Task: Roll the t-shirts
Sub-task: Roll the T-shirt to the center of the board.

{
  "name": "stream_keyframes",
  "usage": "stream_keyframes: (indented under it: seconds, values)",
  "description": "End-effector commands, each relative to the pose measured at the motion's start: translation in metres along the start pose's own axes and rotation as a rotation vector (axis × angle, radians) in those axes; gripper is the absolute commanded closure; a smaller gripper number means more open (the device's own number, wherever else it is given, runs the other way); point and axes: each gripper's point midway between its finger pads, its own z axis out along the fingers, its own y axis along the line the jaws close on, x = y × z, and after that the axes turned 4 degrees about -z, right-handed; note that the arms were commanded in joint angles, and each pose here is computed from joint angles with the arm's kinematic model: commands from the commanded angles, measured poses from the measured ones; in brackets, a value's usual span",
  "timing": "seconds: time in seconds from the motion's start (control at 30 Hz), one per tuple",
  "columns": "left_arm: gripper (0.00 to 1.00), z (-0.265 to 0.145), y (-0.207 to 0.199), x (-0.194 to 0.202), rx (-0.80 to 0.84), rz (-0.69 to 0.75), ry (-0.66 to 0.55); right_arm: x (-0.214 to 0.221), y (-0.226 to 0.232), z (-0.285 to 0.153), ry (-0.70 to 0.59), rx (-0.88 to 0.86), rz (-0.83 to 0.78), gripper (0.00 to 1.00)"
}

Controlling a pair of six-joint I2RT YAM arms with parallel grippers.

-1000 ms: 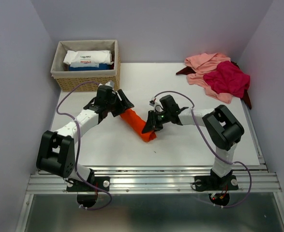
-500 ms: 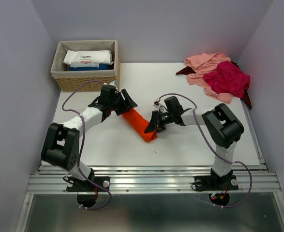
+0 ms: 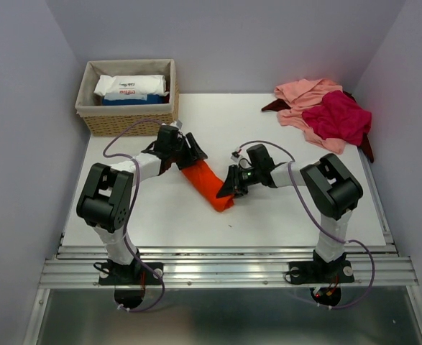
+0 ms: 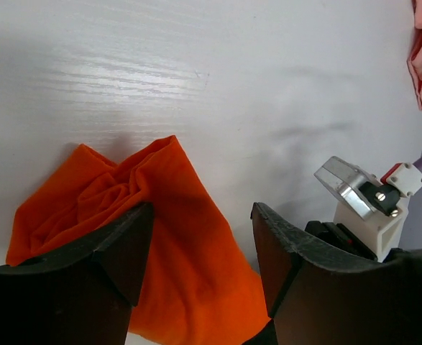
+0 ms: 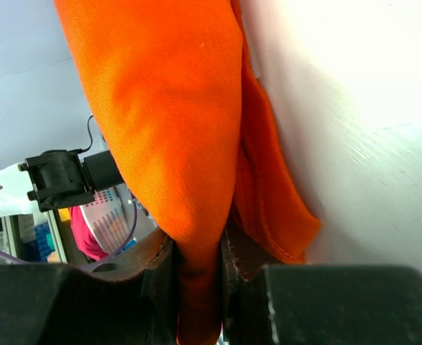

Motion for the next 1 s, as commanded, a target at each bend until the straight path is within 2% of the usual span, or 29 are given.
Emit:
stream_keyframes:
  seconds: [0.0,0.1,0.13,0.17,0.23,0.27,0.33,0.57,0.63,0.7,0.73,0.83,0.97]
  values:
    - [0.32,0.008,-0.016,-0.011,0.055,0.041,-0.021,-0.001,-0.008,-0.005,-0.039,0.048,-0.005,0.83]
    - [0.32,0.009,-0.012,-0.008,0.05,0.035,-0.016,-0.001,-0.009,-0.011,-0.063,0.088,-0.018,0.59]
    - [0.32,0.009,-0.01,-0.006,0.048,0.036,-0.014,0.001,-0.017,-0.014,-0.072,0.14,-0.014,0.39]
    - [0.32,0.009,-0.009,-0.006,0.047,0.037,-0.013,-0.002,-0.012,-0.021,-0.094,0.162,-0.034,0.29]
    - [0.32,0.01,-0.007,-0.004,0.042,0.038,-0.009,-0.007,-0.014,-0.03,-0.141,0.218,-0.063,0.23]
    - [0.32,0.011,-0.006,-0.002,0.041,0.036,-0.003,0.003,-0.019,-0.036,-0.124,0.259,-0.039,0.21]
    - [0.33,0.012,-0.004,0.0,0.038,0.034,0.002,-0.002,-0.013,-0.051,-0.177,0.305,-0.077,0.18]
    - [0.33,0.008,-0.002,0.002,0.033,0.03,0.001,-0.011,0.01,-0.1,-0.309,0.446,-0.127,0.18]
    - [0.33,0.008,-0.001,0.004,0.03,0.028,0.005,-0.017,0.025,-0.106,-0.364,0.468,-0.154,0.28]
    - [0.33,0.008,0.0,0.005,0.029,0.024,0.006,-0.021,0.038,-0.104,-0.39,0.462,-0.174,0.43]
    - [0.33,0.008,0.002,0.006,0.026,0.022,0.007,-0.022,0.046,-0.101,-0.396,0.446,-0.185,0.63]
    - [0.33,0.008,0.004,0.007,0.022,0.018,0.006,-0.024,0.065,-0.077,-0.386,0.378,-0.192,0.88]
    - [0.33,0.009,0.003,0.007,0.022,0.019,0.007,-0.035,0.083,-0.047,-0.406,0.258,-0.142,0.99]
